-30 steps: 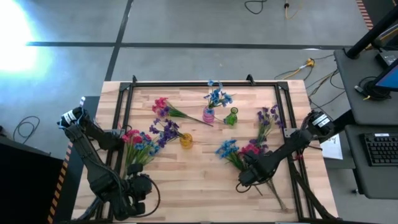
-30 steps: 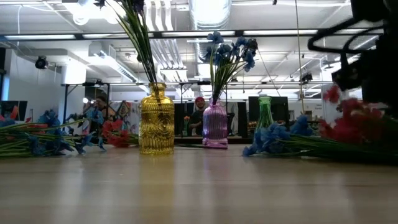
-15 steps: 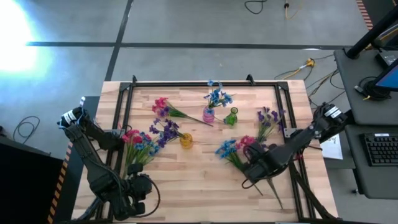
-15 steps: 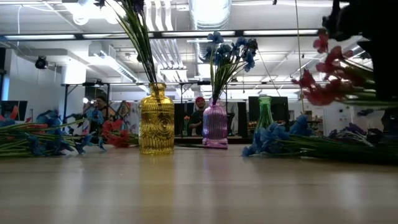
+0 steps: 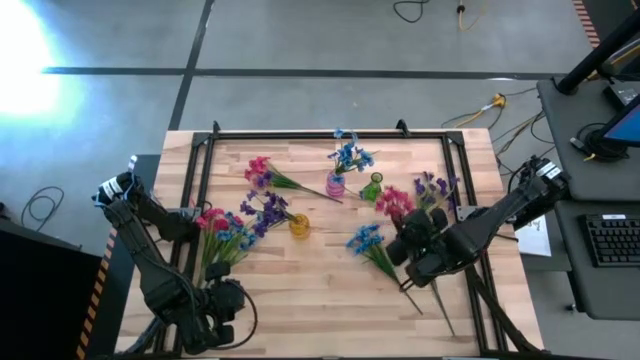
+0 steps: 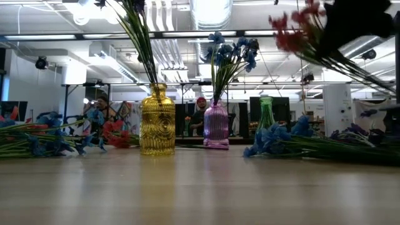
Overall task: Sort flowers into vase by color
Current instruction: Put the bottom right pink flowers into the green vase
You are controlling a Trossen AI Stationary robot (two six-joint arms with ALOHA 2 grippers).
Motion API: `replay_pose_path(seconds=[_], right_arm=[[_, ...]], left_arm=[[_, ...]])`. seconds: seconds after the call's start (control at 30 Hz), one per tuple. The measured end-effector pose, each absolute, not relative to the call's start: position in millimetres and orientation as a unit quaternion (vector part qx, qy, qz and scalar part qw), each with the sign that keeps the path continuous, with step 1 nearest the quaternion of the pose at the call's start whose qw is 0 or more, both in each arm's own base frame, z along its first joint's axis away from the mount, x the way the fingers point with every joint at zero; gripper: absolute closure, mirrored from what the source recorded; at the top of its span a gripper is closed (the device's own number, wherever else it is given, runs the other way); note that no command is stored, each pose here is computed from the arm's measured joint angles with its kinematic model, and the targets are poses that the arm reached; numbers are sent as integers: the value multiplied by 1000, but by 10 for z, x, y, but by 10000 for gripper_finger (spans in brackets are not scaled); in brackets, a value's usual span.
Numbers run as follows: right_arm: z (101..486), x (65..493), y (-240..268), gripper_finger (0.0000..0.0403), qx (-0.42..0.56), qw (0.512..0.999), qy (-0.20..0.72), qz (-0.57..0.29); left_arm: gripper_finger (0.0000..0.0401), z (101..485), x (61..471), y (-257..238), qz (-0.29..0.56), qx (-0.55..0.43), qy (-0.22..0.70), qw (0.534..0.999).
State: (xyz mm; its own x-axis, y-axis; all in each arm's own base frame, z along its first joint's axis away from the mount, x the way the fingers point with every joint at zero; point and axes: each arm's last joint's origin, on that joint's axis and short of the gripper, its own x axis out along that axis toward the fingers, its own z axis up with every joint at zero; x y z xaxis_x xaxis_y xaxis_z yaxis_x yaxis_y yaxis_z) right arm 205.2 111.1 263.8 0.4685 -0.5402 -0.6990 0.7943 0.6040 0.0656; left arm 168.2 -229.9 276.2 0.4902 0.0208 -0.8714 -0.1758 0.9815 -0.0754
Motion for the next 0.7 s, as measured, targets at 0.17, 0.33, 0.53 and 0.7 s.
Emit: replay_pose_path(seconds=[0.17, 0.33, 0.53, 0.7], right_arm=[[2859, 1948, 988, 381, 139, 877, 212, -407], [3047, 1826, 881, 381, 99, 892, 132, -420], [3198, 1785, 838, 381, 53, 896, 67, -435], [3244, 1813, 831, 381, 51, 897, 63, -434]], left_arm=[[310, 2764, 1687, -2304, 57, -79, 499, 861], [310, 2767, 1708, -2289, 59, -71, 492, 866], [310, 2775, 1761, -2250, 70, -49, 470, 879], [310, 2778, 1818, -2203, 78, -39, 463, 882]])
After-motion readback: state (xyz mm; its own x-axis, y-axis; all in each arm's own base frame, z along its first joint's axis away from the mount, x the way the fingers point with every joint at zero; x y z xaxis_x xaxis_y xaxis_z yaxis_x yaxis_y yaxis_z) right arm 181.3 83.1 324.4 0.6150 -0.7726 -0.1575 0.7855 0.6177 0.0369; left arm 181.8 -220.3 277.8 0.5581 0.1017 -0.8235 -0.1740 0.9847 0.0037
